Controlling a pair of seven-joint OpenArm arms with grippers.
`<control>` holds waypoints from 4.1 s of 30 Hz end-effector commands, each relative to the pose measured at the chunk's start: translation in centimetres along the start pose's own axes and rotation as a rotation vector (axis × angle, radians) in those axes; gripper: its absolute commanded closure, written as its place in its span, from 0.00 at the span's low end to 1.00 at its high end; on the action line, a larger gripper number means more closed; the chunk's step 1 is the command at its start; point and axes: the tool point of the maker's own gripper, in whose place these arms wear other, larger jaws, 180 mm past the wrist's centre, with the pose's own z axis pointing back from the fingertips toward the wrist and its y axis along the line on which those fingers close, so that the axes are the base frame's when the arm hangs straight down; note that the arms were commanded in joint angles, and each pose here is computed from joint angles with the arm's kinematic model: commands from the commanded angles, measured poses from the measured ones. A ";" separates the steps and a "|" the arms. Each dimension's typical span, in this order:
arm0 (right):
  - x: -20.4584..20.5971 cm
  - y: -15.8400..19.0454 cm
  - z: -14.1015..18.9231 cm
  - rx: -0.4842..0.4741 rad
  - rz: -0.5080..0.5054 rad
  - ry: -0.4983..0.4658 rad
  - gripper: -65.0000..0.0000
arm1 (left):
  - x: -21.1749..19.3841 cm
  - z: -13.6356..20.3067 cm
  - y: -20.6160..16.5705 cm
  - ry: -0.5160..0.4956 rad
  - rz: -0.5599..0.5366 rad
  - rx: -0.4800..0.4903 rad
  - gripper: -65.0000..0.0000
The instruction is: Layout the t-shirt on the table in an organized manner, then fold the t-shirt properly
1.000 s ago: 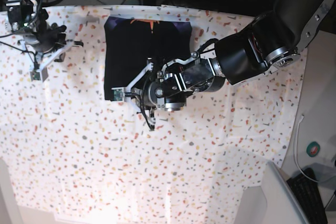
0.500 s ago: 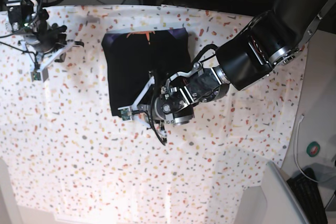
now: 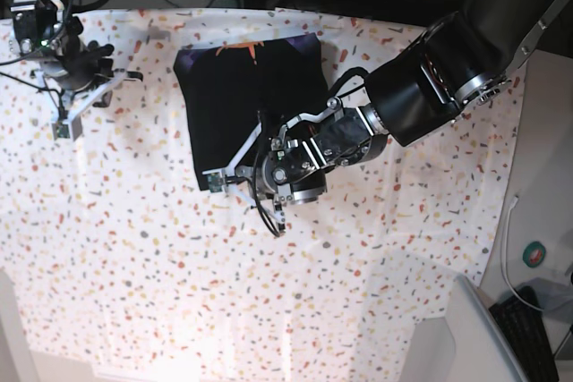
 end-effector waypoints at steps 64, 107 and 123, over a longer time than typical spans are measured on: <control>-5.4 17.8 3.6 0.449 0.246 -0.024 1.00 | -5.4 10.3 -9.2 -0.160 0.431 0.110 1.00; -31.2 3.0 6.8 0.334 0.296 0.775 1.00 | -18.4 12.2 -38.4 0.215 0.845 -0.319 1.00; -37.1 -0.7 0.4 0.194 0.218 0.574 1.00 | -21.0 7.2 -47.4 0.123 1.240 -0.309 1.00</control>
